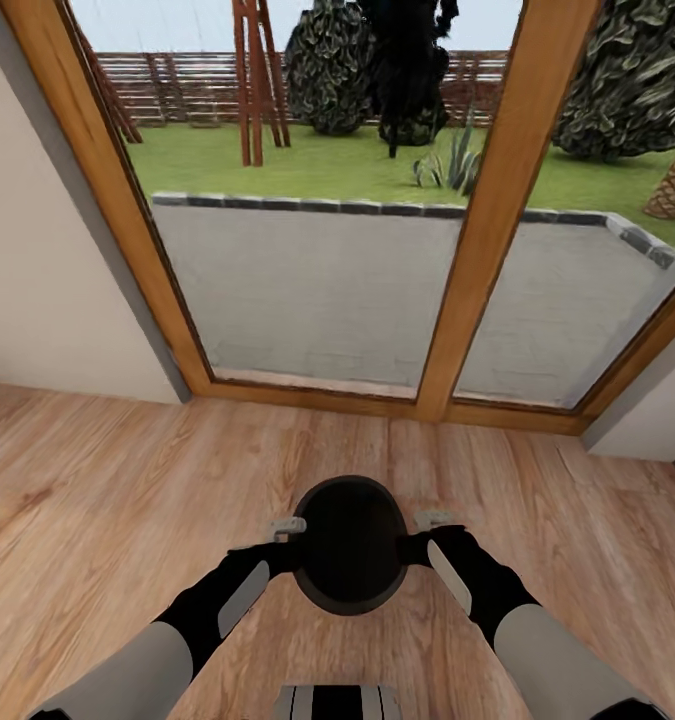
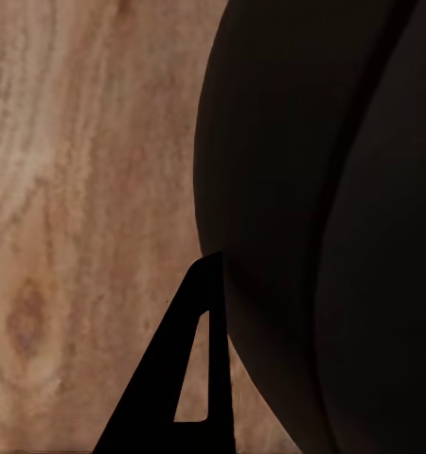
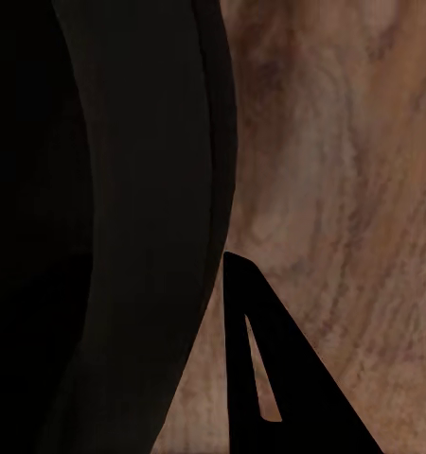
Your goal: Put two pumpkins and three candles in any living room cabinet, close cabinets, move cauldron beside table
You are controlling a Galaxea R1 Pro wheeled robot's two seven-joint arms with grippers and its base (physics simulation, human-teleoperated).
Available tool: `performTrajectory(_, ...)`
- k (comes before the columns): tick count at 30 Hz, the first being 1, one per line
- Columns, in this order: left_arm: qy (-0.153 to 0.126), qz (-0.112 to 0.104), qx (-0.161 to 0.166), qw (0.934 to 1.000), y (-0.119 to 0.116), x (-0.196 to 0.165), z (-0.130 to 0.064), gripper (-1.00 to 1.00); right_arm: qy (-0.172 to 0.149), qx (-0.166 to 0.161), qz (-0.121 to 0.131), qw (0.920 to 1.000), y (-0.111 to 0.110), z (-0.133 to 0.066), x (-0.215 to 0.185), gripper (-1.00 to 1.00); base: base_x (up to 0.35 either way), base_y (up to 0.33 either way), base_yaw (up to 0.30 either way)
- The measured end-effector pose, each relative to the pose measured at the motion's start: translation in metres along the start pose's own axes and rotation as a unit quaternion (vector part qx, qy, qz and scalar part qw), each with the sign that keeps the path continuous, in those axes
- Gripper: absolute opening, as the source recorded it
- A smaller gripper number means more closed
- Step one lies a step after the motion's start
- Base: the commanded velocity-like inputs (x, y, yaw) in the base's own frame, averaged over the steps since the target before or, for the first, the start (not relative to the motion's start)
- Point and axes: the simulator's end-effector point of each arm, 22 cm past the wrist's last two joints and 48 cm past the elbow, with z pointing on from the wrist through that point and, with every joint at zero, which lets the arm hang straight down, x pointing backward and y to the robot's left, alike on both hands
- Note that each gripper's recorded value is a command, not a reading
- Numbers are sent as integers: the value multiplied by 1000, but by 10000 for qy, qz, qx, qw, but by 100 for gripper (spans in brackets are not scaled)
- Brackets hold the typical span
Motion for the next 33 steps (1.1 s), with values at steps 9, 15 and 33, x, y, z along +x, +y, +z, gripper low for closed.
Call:
performTrajectory(9,12,0,-3,10000,1,1,0,-100,10,-4,9,10000,0,1,2,-100,0,0,245)
performTrajectory(15,13,4,-7,10000,1,2,0,-100,9,-8,18,10000,1,1,2,-100,0,0,31)
performTrajectory(33,279,-131,35,9995,1,27,6,-100,294,67,-33,9995,-2,5,21,-100,0,0,161)
